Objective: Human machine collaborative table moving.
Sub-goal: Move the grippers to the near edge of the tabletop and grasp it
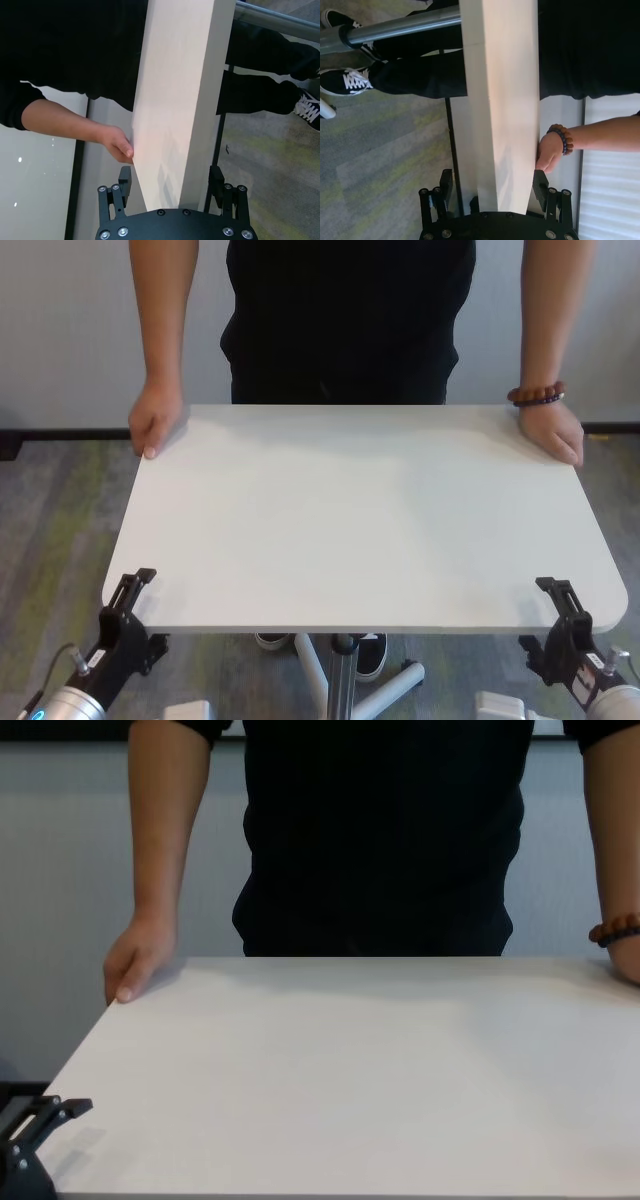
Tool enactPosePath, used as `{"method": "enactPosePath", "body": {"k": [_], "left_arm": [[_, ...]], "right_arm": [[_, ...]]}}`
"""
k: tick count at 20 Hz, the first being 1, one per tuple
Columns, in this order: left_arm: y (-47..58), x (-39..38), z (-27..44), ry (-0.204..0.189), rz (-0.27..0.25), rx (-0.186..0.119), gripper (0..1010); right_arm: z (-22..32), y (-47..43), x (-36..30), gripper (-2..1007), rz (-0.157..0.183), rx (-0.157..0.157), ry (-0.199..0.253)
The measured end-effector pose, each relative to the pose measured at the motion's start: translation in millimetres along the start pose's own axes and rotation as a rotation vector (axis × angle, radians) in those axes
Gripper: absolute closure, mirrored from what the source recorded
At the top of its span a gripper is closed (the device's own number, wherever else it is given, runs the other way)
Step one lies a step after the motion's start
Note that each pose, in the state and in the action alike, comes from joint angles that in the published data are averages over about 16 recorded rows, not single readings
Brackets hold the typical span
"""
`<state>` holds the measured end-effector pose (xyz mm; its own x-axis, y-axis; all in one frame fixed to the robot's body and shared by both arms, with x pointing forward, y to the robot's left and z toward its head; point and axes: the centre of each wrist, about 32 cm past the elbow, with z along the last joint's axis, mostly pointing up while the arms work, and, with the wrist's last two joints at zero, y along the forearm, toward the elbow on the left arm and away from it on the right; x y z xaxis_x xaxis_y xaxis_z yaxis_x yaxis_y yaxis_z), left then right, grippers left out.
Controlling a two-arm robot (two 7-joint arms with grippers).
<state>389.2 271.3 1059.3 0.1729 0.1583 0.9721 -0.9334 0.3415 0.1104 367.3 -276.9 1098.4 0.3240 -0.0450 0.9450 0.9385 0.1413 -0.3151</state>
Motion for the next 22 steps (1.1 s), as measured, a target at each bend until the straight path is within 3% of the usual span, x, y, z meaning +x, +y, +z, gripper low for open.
{"method": "enactPosePath", "body": {"k": [12,22], "left_arm": [[-1.1,0.8,0.4,0.006,0.000,0.006,8],[-1.3,0.8,0.0,0.010,-0.004,0.006,8]], "right_arm": [[6.0,11.9,-3.8,0,-0.028,-0.020,-0.104],[6.7,14.7,-5.7,0,-0.046,-0.038,-0.125]]}}
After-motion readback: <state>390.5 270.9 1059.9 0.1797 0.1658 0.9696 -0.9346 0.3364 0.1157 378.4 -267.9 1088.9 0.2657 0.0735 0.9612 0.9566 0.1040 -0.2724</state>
